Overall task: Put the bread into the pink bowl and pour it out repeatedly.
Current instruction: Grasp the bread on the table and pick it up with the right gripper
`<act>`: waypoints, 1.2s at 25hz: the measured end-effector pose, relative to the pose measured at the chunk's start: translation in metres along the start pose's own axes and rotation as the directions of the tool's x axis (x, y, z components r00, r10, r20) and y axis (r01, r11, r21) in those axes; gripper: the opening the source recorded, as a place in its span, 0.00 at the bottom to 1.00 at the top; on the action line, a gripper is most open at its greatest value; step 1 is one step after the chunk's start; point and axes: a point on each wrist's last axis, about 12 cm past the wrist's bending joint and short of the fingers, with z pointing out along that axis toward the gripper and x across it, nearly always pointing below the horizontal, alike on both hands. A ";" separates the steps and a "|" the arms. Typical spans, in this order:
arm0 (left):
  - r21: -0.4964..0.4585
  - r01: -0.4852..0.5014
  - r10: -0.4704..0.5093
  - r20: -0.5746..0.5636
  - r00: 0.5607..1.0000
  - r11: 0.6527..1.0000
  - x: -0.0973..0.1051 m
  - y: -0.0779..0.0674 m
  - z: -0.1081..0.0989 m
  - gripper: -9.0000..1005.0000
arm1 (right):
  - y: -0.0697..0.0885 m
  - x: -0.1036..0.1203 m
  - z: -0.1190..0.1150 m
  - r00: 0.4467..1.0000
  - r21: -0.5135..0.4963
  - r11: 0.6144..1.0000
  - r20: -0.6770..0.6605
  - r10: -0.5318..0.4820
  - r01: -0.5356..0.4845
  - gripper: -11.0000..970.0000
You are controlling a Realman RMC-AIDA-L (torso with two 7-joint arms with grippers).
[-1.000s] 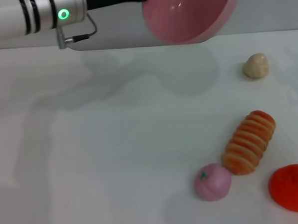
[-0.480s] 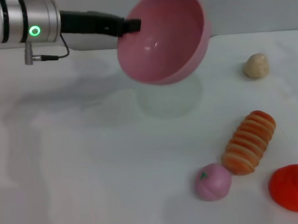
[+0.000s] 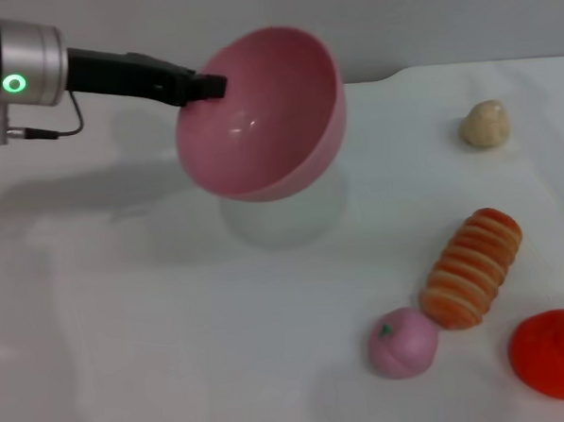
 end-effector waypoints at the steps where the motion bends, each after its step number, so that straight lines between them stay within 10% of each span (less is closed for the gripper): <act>1: -0.005 0.003 -0.003 -0.006 1.000 1.000 0.001 0.002 -0.004 0.05 | 0.000 0.001 0.002 1.000 0.003 1.000 -0.013 0.000 0.000 0.52; 15: -0.089 0.013 -0.019 -0.072 0.997 0.996 0.015 0.020 -0.028 0.05 | 0.004 0.026 0.039 0.937 0.049 0.998 -0.344 0.062 -0.048 0.52; 24: -0.146 -0.013 -0.002 -0.107 0.994 0.989 0.016 0.025 -0.025 0.05 | 0.041 0.025 0.074 0.803 -0.083 0.993 -0.596 0.018 -0.084 0.52; 30: -0.164 -0.017 0.000 -0.103 0.995 0.986 0.015 0.027 -0.025 0.05 | 0.040 0.031 0.082 0.663 -0.123 0.972 -0.747 0.041 -0.199 0.52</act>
